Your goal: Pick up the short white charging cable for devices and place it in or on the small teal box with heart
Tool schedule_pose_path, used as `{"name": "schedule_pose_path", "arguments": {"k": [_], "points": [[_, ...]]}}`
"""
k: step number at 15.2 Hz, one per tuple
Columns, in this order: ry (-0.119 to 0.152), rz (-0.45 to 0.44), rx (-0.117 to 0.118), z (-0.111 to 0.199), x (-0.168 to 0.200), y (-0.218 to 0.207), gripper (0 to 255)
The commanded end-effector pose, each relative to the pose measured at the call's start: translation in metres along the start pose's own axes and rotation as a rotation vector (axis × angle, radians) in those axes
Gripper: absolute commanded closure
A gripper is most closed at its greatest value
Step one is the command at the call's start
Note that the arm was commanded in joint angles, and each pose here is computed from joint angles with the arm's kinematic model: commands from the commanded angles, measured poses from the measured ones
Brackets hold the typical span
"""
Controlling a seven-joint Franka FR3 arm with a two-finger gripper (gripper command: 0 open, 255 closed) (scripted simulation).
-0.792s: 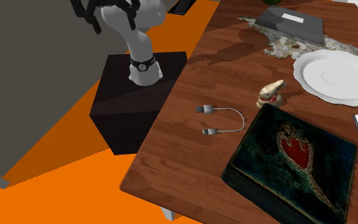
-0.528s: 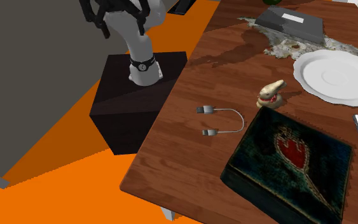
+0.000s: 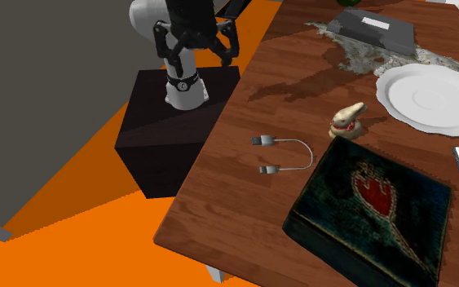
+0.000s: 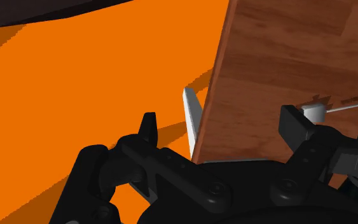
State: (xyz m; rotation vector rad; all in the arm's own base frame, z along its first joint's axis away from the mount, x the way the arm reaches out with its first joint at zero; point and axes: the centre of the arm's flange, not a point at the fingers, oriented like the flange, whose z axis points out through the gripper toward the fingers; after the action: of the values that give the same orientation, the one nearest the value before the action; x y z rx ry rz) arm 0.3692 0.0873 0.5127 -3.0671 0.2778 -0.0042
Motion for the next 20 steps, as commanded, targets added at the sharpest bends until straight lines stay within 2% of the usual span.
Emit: {"name": "schedule_pose_path", "arguments": {"k": [1, 12, 20], "points": [[0.001, 0.021, -0.008, 0.015, 0.010, -0.022, 0], [0.006, 0.123, -0.056, 0.087, 0.069, -0.140, 0], [0.006, 0.123, -0.056, 0.127, 0.069, -0.138, 0]]}}
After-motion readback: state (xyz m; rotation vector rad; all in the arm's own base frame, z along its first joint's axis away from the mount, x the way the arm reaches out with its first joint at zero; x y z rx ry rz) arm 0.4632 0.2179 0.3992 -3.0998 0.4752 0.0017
